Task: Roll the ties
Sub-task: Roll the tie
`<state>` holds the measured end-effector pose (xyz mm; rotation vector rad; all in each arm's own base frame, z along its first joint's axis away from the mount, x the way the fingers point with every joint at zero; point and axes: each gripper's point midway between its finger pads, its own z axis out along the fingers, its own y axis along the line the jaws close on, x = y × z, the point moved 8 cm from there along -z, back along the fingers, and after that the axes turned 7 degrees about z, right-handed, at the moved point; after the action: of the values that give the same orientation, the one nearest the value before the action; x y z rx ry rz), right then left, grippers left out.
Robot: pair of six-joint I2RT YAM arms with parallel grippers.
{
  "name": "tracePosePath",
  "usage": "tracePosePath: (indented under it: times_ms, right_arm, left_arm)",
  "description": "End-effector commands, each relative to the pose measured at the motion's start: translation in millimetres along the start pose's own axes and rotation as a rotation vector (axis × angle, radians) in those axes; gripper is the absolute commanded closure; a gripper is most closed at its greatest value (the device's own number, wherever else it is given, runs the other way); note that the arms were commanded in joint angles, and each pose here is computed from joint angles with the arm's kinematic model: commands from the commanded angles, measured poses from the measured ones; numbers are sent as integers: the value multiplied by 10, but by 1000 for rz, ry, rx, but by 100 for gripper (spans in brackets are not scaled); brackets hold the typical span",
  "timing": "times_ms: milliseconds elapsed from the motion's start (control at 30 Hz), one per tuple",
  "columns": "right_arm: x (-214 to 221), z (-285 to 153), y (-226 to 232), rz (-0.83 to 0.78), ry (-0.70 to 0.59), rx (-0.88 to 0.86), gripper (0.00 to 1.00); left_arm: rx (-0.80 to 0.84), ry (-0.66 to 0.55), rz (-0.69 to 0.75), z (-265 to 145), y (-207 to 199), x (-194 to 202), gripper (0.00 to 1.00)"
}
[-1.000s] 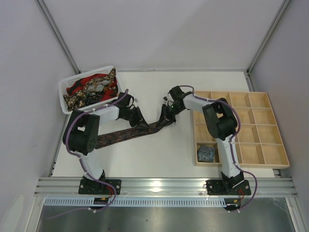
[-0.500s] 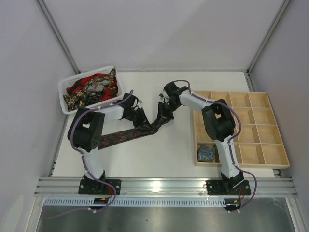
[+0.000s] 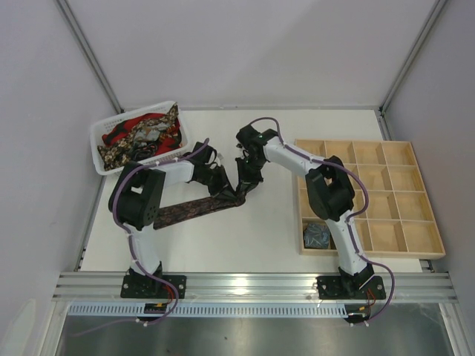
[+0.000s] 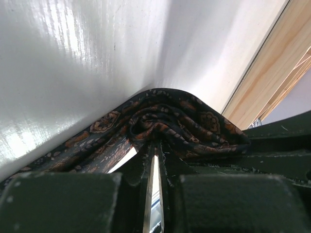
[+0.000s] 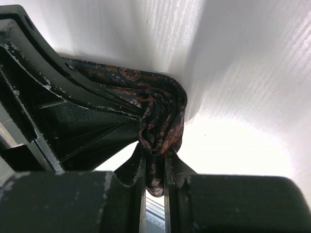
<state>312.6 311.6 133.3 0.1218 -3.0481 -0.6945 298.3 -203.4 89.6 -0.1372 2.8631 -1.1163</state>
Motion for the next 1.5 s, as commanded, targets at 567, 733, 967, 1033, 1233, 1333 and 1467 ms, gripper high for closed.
tracePosePath:
  times_ms: [567, 733, 967, 1033, 1233, 1333, 1467]
  right_arm:
    - [61, -86, 82, -90, -47, 227, 100]
    - [49, -122, 110, -92, -56, 220, 100]
    - [28, -178, 177, -92, -69, 192, 100]
    - [31, -187, 193, -91, -65, 181, 100]
    - [64, -170, 254, -96, -54, 160, 100]
    - [82, -89, 282, -82, -34, 139, 100]
    - [52, 65, 288, -47, -27, 130, 100]
  left_arm:
    - [-30, -111, 29, -338, 59, 51, 87]
    - [1, -94, 34, -259, -33, 38, 88]
    - [11, -60, 46, -87, -117, 18, 88]
    - [11, -61, 43, -32, -123, -46, 88]
    - [24, -74, 36, 60, -198, -258, 89]
    - [20, -68, 31, 101, -173, -274, 89]
    - [-8, -43, 17, 119, -89, -208, 90]
